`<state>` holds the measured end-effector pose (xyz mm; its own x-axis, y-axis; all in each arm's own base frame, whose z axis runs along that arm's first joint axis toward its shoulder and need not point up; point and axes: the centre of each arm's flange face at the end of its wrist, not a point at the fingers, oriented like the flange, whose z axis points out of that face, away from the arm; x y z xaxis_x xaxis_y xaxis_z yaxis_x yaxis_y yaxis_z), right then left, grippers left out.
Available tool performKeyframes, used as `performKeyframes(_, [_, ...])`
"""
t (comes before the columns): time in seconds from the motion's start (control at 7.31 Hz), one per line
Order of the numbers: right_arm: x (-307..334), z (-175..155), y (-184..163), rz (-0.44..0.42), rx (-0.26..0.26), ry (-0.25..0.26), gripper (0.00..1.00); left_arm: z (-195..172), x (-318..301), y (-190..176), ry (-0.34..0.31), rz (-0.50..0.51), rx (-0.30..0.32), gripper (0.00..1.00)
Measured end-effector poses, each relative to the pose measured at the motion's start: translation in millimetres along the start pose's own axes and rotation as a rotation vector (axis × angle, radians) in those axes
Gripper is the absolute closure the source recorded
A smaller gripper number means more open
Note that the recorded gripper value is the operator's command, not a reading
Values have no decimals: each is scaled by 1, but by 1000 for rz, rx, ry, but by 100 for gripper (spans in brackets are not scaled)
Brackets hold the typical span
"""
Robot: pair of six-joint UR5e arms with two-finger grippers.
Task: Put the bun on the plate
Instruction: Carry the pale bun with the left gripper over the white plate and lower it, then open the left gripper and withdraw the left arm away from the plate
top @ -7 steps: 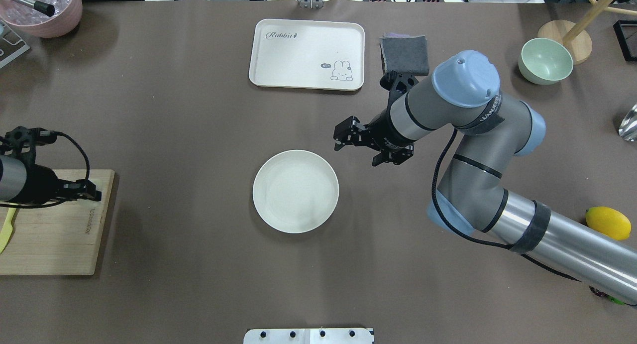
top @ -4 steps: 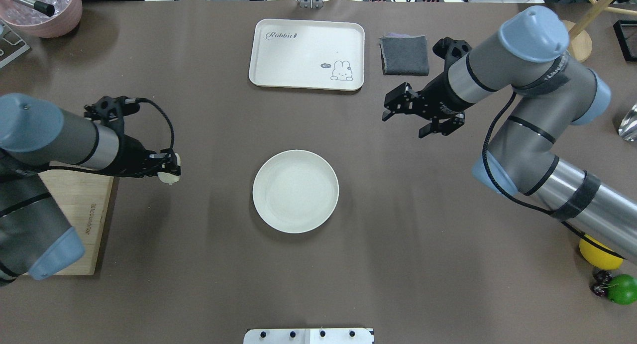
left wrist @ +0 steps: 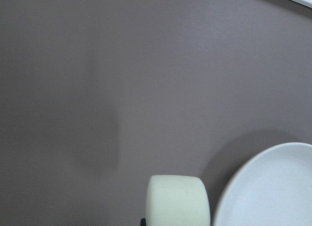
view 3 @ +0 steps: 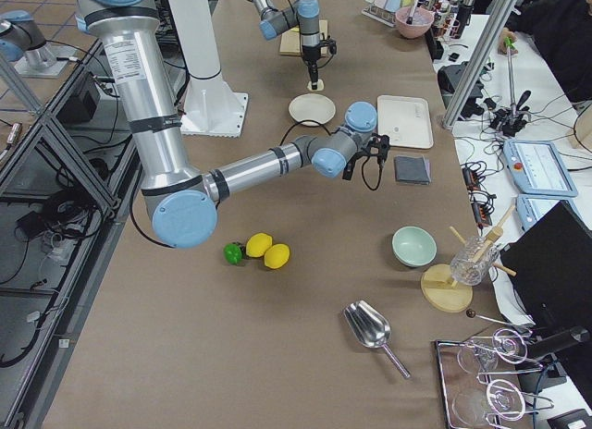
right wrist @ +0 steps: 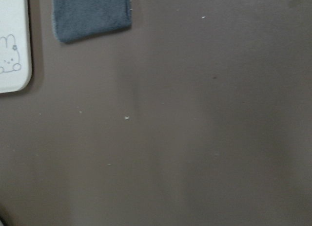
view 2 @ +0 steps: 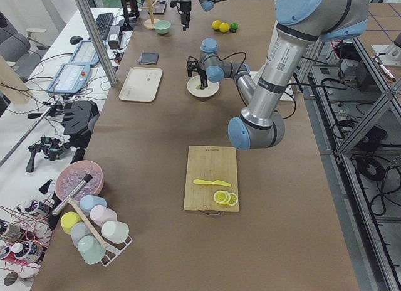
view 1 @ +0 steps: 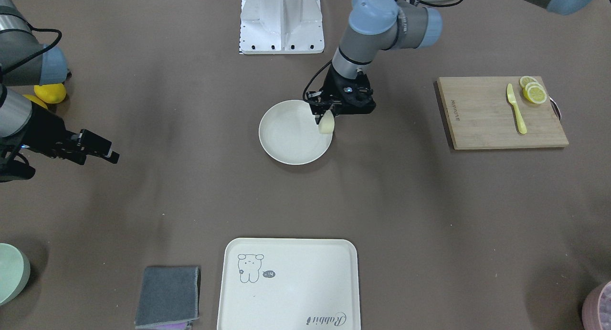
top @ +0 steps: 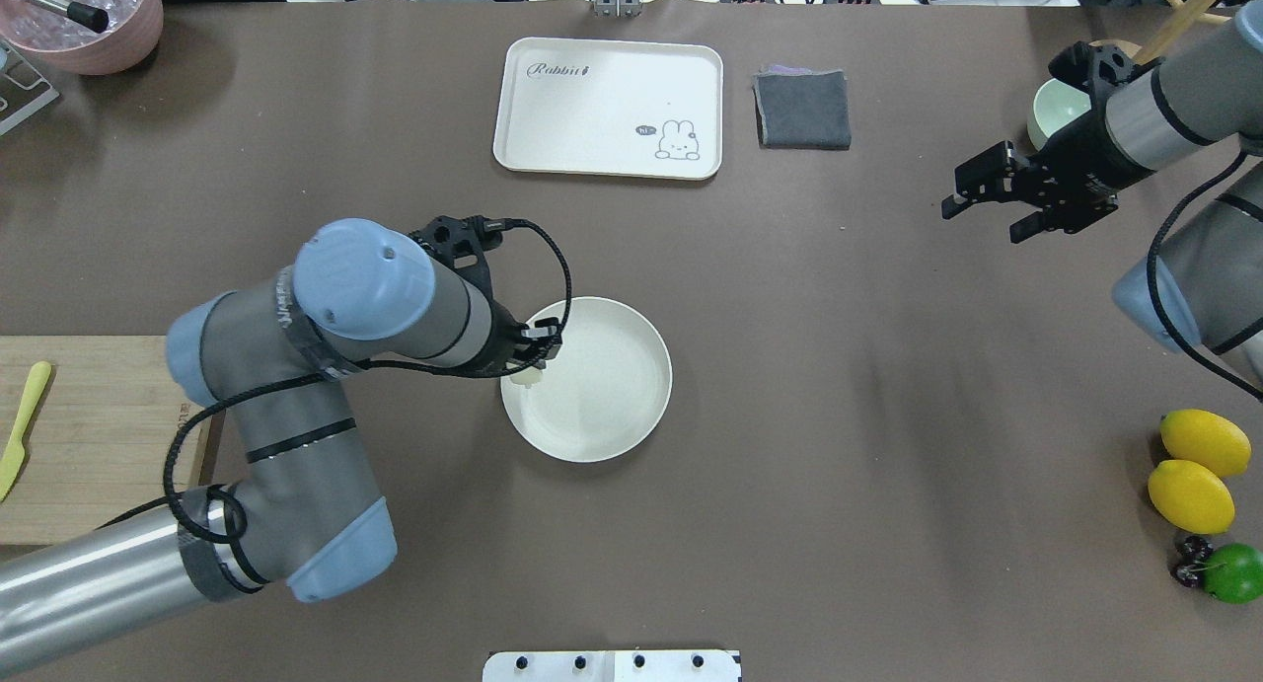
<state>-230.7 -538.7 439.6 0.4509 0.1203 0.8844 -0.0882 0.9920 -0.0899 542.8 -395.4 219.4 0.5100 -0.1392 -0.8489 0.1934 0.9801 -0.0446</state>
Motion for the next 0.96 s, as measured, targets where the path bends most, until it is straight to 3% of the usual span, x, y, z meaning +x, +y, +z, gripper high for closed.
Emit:
performKeyframes(0.41, [33,-4,3,-23,-2,19,0,39,28,31,-33,15,12,61])
performKeyframes(0.55, [35,-5,5,-23,-3,20,0,45,30,33,-41,16,17,56])
performKeyframes(0.68, [35,-5,6,-25,-2,18,0,47,31,33,-44,16,20,48])
performKeyframes(0.82, [34,-6,6,-26,-1,17,0,48,32,33,-44,16,22,28])
performKeyframes(0.96, [34,-7,6,-27,-1,16,0,48,34,33,-42,17,23,18])
